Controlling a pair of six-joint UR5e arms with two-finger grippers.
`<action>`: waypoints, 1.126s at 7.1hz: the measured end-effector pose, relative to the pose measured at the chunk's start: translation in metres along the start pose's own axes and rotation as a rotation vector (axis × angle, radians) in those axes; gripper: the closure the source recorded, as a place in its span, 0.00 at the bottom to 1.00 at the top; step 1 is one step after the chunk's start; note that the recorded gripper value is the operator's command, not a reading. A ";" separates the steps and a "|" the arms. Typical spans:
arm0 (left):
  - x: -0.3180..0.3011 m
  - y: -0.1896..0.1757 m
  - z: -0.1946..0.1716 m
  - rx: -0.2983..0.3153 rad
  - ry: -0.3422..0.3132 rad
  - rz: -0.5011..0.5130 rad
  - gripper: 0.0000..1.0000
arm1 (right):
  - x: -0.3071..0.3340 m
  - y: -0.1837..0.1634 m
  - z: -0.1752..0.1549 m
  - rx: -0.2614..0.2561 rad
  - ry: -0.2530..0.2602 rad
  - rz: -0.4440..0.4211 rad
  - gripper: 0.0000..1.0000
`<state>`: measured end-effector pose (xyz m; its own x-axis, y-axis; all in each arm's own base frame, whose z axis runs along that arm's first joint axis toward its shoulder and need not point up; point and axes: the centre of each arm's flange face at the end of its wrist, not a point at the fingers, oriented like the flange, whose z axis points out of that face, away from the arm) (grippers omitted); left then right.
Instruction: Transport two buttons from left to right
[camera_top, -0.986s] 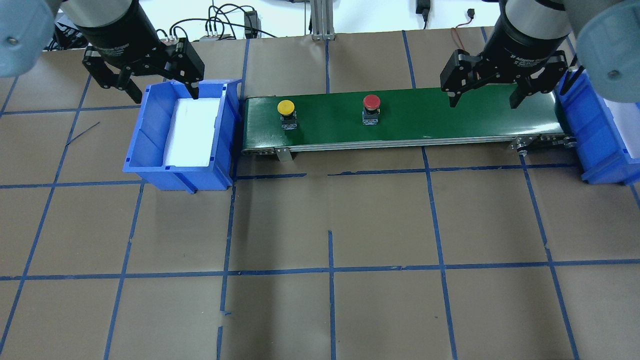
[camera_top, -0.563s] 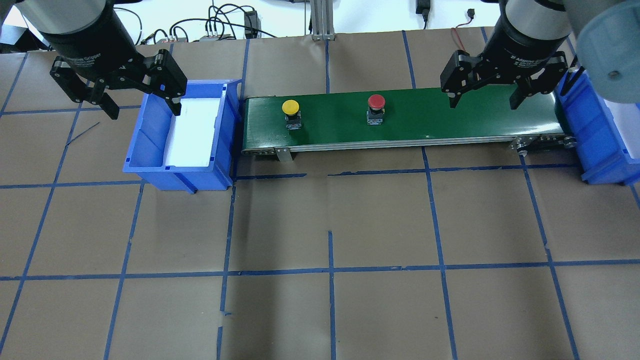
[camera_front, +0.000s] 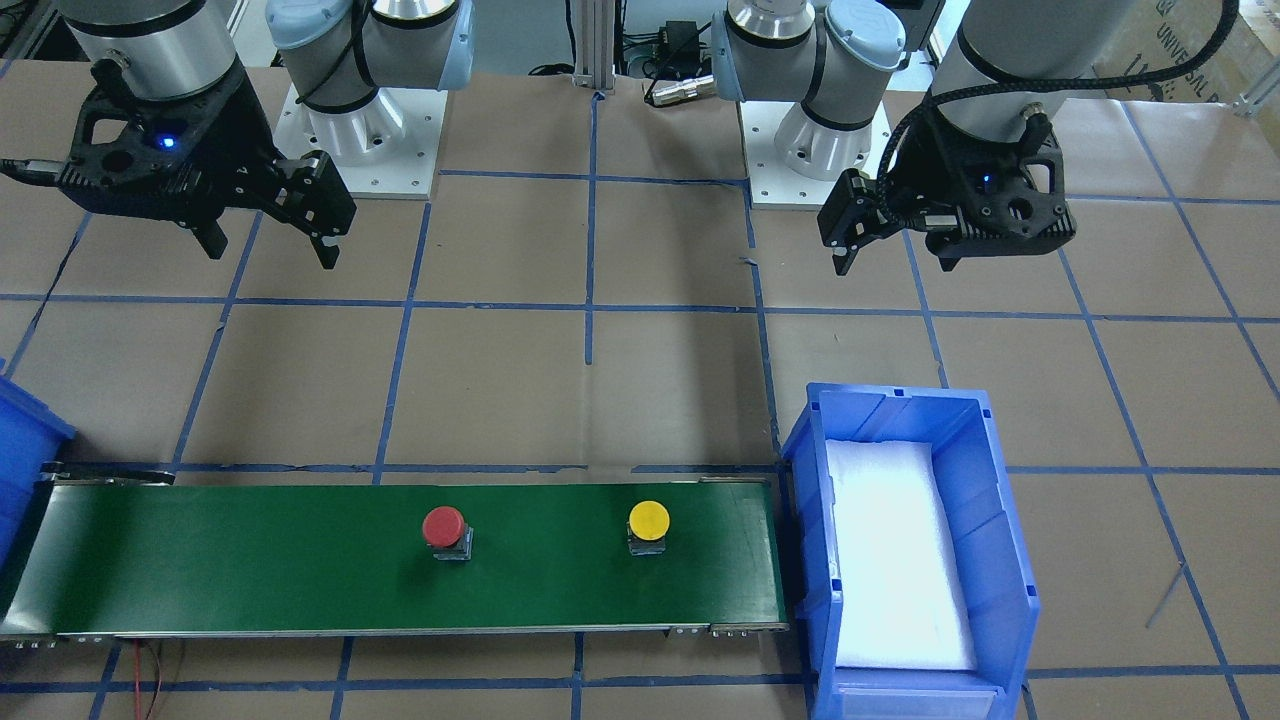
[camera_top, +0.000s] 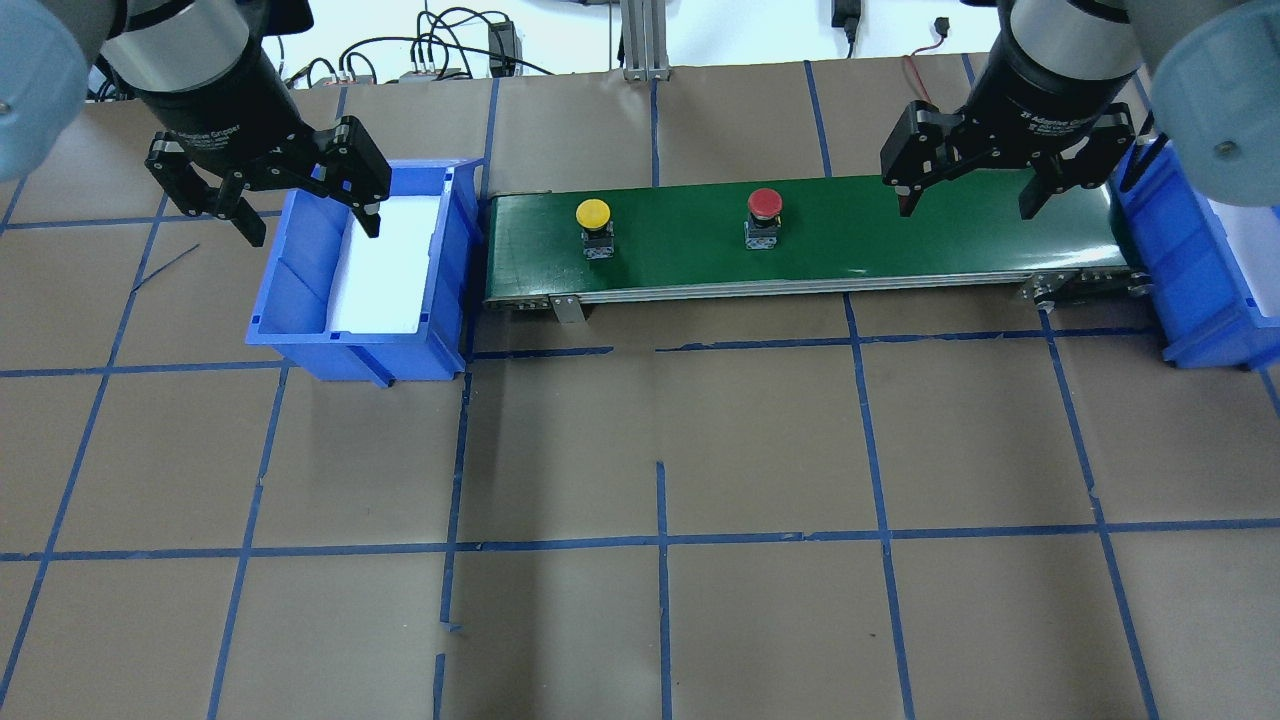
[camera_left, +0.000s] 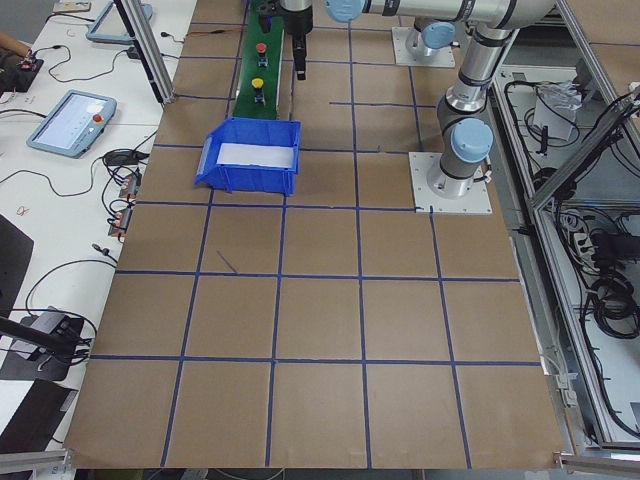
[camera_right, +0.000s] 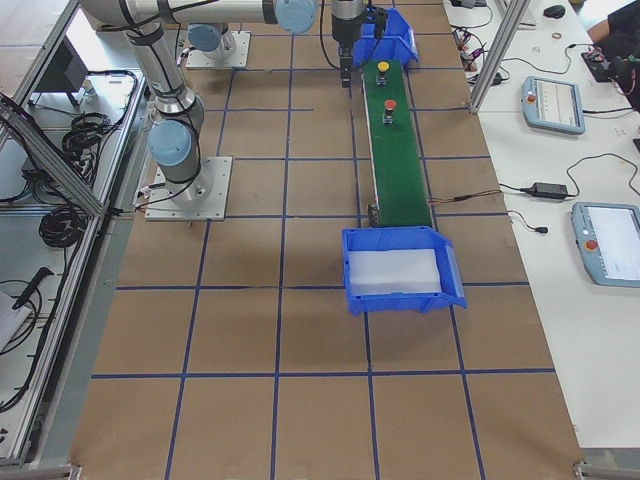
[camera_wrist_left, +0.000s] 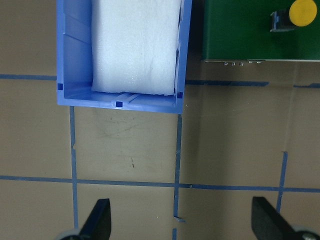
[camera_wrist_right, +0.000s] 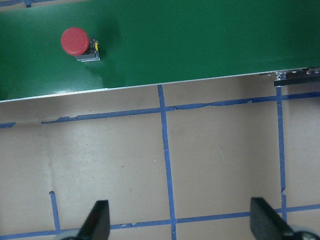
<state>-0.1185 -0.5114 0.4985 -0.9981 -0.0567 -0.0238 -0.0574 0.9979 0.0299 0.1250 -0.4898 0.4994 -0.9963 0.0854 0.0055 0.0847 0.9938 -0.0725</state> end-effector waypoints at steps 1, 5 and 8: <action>-0.001 -0.001 0.003 0.002 -0.003 -0.001 0.00 | 0.000 0.000 0.000 0.000 0.000 0.000 0.00; -0.003 -0.002 0.008 -0.002 -0.008 -0.008 0.00 | 0.000 0.000 0.001 -0.001 0.000 0.001 0.00; -0.003 -0.003 0.009 -0.003 -0.009 -0.012 0.00 | 0.001 0.000 0.001 -0.002 0.006 0.002 0.00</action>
<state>-0.1153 -0.5138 0.4899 -0.9971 -0.0680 -0.0336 -0.0691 0.9971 0.0327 0.1237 -0.4899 0.4986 -0.9960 0.0881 0.0111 0.0871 0.9937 -0.0705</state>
